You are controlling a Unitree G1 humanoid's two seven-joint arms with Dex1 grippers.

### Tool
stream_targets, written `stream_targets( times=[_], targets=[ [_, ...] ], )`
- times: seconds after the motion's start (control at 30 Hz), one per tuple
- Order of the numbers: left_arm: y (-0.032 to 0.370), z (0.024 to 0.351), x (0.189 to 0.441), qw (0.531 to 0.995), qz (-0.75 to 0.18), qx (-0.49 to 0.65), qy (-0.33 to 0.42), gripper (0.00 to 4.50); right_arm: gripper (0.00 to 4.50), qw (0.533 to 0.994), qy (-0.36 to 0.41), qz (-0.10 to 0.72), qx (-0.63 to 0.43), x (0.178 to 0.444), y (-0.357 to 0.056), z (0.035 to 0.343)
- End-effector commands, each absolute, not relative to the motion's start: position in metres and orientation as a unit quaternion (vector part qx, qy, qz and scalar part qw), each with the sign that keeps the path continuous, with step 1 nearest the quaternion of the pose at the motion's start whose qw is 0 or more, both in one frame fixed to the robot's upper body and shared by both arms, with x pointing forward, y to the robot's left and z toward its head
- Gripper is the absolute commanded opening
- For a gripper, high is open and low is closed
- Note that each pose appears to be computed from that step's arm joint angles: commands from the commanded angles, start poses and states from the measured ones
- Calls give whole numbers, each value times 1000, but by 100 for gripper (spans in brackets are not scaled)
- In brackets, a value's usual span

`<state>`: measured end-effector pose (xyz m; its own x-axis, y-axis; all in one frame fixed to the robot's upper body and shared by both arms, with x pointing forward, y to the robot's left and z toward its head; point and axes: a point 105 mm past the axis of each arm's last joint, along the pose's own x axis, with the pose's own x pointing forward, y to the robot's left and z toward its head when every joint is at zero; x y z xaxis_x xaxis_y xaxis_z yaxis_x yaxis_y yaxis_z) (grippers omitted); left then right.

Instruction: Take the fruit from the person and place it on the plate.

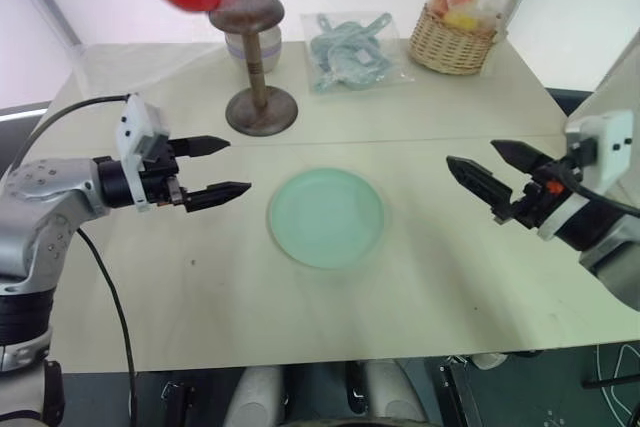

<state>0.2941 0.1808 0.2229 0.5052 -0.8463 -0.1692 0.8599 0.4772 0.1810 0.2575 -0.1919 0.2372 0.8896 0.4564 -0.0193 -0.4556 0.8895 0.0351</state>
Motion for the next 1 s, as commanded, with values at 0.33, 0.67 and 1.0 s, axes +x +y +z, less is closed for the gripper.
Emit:
stream_targets(
  times=[0.33,0.67,1.0],
  targets=[
    [205,253,321,928,-326,155,-98,450,444,967,1,253,-7,258,-184,237],
    [264,287,324,949,-80,236,-194,450,444,958,6,286,-10,270,-178,231],
    [245,295,334,952,-112,182,-218,450,444,933,-24,359,2,272,-154,251]
  ],
)
